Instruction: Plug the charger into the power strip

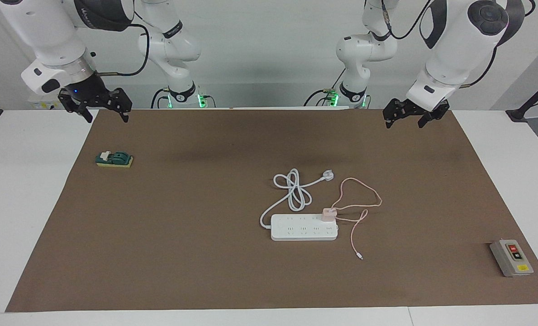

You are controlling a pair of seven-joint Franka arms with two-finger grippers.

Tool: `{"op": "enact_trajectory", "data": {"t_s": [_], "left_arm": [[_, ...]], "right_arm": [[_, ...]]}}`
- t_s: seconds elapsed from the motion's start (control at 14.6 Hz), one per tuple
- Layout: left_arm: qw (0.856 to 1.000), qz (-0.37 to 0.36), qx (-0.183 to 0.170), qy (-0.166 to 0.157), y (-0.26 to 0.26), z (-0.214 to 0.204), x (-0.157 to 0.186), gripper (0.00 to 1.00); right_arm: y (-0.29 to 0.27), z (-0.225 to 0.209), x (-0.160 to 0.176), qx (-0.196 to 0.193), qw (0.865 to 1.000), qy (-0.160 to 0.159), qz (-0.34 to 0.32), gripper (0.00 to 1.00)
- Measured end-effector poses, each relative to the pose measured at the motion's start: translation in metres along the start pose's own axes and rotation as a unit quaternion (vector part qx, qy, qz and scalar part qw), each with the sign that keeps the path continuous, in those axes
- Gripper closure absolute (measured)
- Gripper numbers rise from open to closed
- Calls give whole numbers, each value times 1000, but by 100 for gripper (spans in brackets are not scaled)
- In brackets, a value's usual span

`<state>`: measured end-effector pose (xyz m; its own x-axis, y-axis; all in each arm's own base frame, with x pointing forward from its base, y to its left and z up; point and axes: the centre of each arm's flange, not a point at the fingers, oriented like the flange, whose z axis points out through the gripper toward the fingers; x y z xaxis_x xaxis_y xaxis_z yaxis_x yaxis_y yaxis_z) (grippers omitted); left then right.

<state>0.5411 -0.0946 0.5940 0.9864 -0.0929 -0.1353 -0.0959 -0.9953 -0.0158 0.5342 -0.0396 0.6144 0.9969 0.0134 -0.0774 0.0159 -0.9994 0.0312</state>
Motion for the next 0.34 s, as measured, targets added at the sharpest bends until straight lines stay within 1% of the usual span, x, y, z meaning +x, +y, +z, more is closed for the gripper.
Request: {"op": "enact_trajectory", "data": {"t_s": [0.34], "left_arm": [[1000, 0, 0, 4, -1, -1, 1, 0]], "right_arm": [[0, 0, 0, 0, 1000, 0, 0, 0]]}}
